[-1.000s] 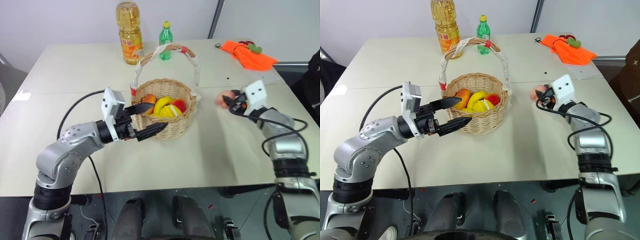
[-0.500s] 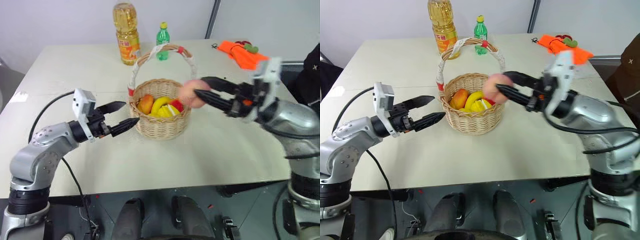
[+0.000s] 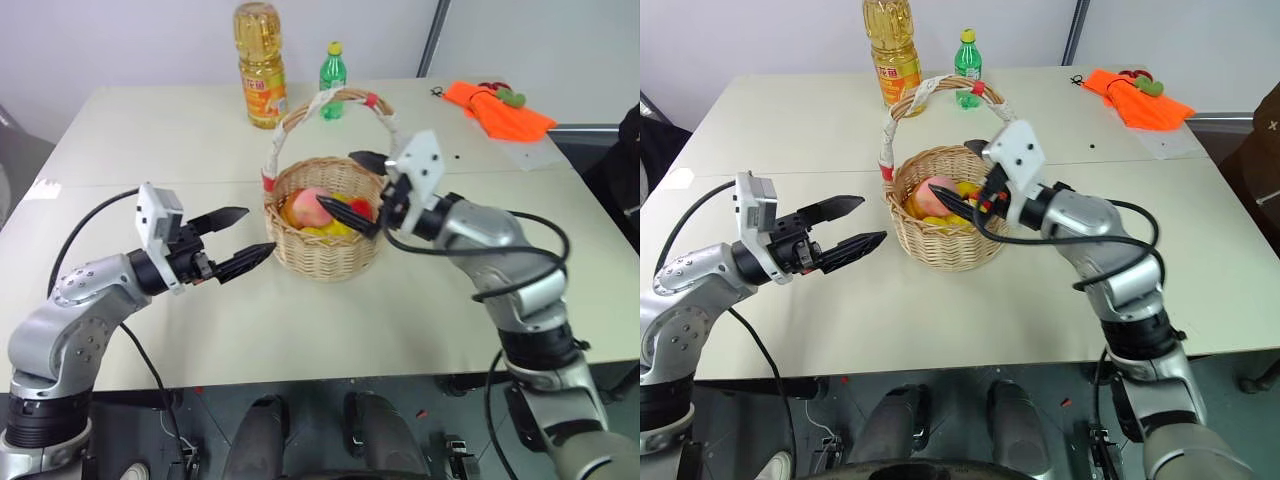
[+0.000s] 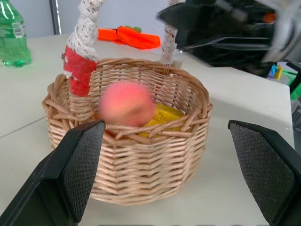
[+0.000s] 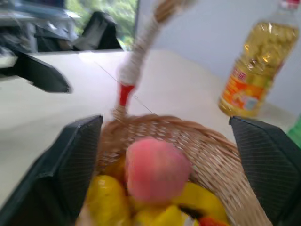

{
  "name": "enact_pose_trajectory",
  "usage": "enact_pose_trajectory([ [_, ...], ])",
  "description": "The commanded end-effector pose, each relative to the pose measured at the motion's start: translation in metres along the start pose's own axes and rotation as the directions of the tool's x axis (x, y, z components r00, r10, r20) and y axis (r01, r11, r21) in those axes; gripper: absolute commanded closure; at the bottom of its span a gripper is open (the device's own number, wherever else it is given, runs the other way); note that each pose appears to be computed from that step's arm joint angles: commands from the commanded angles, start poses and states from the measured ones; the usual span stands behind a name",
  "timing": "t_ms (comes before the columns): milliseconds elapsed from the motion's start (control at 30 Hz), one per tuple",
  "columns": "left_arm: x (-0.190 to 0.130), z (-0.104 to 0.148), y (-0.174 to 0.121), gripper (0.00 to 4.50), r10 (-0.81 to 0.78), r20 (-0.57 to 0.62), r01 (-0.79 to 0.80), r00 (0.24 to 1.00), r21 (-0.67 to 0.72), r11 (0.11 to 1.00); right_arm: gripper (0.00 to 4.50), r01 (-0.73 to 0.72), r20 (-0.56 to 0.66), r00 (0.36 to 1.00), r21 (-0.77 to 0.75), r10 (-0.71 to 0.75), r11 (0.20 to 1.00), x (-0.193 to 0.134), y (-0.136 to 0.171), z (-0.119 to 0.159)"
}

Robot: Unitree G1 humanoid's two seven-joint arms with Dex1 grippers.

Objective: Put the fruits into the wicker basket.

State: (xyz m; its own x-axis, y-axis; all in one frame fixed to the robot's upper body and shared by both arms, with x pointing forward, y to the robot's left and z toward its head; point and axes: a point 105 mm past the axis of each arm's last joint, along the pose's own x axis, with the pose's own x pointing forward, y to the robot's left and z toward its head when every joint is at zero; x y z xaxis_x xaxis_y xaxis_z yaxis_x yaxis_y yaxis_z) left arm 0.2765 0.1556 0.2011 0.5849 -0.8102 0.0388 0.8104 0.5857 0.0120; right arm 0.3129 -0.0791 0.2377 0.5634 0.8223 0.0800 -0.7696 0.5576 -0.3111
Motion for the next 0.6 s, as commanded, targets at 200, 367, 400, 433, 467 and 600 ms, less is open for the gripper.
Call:
enact_pose_trajectory([
  [200,0.002,0.010,-0.004,0.00,-0.022,0.051,0.021,0.998,0.028,0.999,0.29,0.181,0.016,0.983,0.107,-0.184,0.978,-0.043,-0.037,-0.003],
  [367,0.009,0.011,-0.005,0.00,-0.041,0.059,0.039,0.997,0.031,0.999,0.29,0.311,-0.053,0.950,0.096,-0.307,0.946,-0.026,-0.061,-0.027],
  [400,0.009,0.011,-0.005,0.00,-0.044,0.060,0.042,0.997,0.032,0.999,0.29,0.329,-0.057,0.944,0.109,-0.325,0.938,-0.020,-0.066,-0.030],
  [433,0.010,0.011,-0.006,0.00,-0.045,0.061,0.043,0.997,0.033,0.999,0.29,0.342,-0.059,0.940,0.123,-0.337,0.932,-0.016,-0.069,-0.033],
  [467,0.011,0.011,-0.006,0.00,-0.046,0.061,0.044,0.997,0.033,0.998,0.29,0.353,-0.056,0.936,0.139,-0.348,0.925,-0.011,-0.073,-0.035],
  [600,0.010,0.013,-0.007,0.00,-0.041,0.066,0.039,0.997,0.039,0.998,1.62,0.362,-0.029,0.931,0.202,-0.364,0.910,-0.006,-0.077,-0.035],
])
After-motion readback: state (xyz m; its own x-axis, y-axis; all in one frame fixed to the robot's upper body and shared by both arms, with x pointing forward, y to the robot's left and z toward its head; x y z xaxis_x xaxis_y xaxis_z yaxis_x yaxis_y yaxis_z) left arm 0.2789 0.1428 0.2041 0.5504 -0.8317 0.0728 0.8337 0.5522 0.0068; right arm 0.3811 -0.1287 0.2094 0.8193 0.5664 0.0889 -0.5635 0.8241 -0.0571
